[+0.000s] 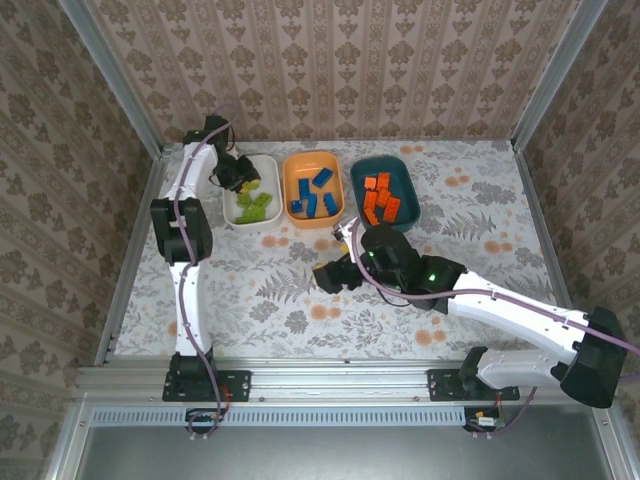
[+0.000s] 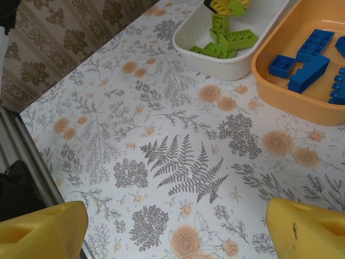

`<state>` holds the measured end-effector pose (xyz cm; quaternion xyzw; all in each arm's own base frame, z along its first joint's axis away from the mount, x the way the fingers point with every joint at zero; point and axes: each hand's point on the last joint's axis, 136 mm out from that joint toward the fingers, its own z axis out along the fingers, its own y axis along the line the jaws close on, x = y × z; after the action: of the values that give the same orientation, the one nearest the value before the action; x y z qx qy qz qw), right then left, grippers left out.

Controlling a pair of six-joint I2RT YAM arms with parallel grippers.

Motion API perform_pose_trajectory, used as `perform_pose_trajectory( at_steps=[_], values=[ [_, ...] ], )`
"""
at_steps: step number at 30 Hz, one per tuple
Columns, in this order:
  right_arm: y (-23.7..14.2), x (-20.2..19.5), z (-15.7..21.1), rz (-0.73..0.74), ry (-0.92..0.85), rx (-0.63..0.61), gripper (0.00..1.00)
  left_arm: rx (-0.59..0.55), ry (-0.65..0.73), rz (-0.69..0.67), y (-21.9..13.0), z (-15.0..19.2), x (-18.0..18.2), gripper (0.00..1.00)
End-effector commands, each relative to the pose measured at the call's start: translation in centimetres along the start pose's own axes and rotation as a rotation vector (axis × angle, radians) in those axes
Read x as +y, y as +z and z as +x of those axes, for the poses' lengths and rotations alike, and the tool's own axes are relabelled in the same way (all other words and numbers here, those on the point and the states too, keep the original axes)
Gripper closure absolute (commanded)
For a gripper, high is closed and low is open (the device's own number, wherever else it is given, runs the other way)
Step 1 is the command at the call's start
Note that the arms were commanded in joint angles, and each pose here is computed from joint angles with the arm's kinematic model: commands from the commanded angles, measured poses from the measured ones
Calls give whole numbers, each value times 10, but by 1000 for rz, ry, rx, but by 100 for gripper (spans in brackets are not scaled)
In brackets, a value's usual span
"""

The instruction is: Sort the legos into containers by color

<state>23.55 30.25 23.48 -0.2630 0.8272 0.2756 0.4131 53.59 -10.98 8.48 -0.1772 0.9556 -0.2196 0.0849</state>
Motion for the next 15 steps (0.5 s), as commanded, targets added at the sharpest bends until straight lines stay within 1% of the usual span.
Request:
perform_pose_trajectory(
  at_steps=[1, 8, 12, 15],
  values=[
    [-8, -5, 5, 30, 9, 5, 13, 30, 4, -48, 8, 4, 12, 71],
    [-12, -7, 7, 39, 9, -1, 13, 24, -1, -47, 8, 2, 11, 70],
    [-13, -7, 8, 38, 4, 1, 13, 23, -2, -50, 6, 2, 11, 67],
    [-13, -6, 8, 33, -2, 1, 13, 18, 0, -50, 3, 2, 9, 62]
  ],
)
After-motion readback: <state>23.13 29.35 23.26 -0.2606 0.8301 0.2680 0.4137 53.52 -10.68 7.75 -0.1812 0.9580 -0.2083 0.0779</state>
